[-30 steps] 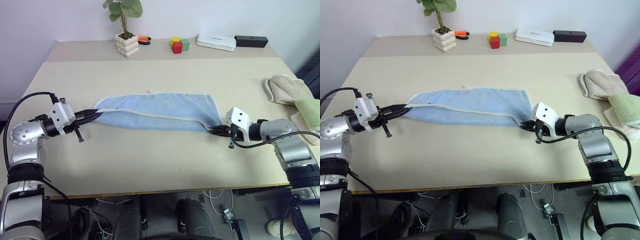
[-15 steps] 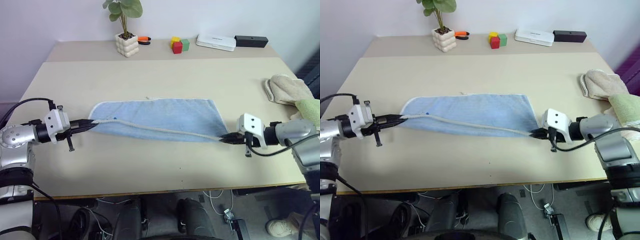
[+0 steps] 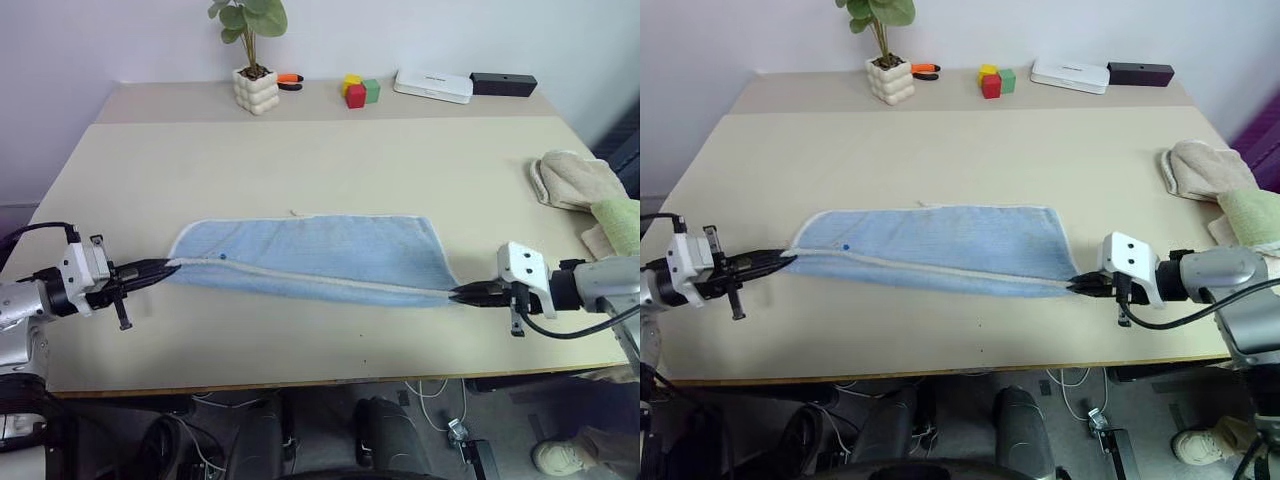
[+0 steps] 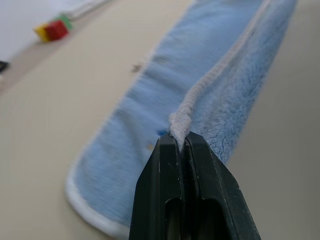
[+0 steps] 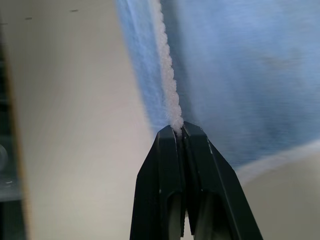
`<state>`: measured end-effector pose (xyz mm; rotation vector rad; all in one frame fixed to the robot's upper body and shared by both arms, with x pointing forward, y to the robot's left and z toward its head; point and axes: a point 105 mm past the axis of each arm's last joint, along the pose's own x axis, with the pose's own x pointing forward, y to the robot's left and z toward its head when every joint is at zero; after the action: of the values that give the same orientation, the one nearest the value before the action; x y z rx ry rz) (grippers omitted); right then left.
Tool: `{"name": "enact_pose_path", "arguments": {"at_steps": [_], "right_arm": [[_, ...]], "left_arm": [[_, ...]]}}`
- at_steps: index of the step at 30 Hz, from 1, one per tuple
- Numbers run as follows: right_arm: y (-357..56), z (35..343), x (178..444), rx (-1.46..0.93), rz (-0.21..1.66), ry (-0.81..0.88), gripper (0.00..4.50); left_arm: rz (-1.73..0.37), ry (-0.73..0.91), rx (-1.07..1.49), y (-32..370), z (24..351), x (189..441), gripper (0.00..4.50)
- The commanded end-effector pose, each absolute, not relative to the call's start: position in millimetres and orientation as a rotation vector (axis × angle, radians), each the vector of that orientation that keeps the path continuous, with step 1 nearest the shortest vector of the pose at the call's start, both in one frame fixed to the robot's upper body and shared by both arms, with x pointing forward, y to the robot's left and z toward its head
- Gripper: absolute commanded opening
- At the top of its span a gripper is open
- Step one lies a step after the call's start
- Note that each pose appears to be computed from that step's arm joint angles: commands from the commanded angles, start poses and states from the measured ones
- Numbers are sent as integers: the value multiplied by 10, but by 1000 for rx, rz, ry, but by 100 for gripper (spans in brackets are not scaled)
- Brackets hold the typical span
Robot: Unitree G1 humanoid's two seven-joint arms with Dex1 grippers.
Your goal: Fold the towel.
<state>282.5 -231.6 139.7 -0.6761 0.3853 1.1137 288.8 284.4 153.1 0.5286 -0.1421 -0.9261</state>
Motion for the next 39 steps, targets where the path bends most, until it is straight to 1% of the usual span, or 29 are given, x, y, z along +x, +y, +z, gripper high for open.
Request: {"name": "enact_pose_path", "arguments": {"at_steps": [1,8,13,17,24,32,39], "right_arm": [[-2279,1555,3037,-731,1073,295,6],[-2238,1678,3478,-780,953,156,6],[-2222,1725,3731,-816,863,78,6],[-2174,1738,3877,-830,825,44,6],[-2142,1693,4004,-839,789,34,6],[-2094,1599,4091,-846,770,44,6],[-2101,1467,4121,-859,746,71,6]], "left_arm": [[-798,-211,507,2978,1689,3042,0],[-685,-261,469,3008,1685,3246,0],[-626,-262,447,3022,1628,3352,0],[-589,-261,443,3022,1593,3416,0],[-540,-250,420,2993,1533,3527,0],[-501,-222,408,2939,1446,3637,0],[-514,-117,276,2948,1287,3696,0]]}}
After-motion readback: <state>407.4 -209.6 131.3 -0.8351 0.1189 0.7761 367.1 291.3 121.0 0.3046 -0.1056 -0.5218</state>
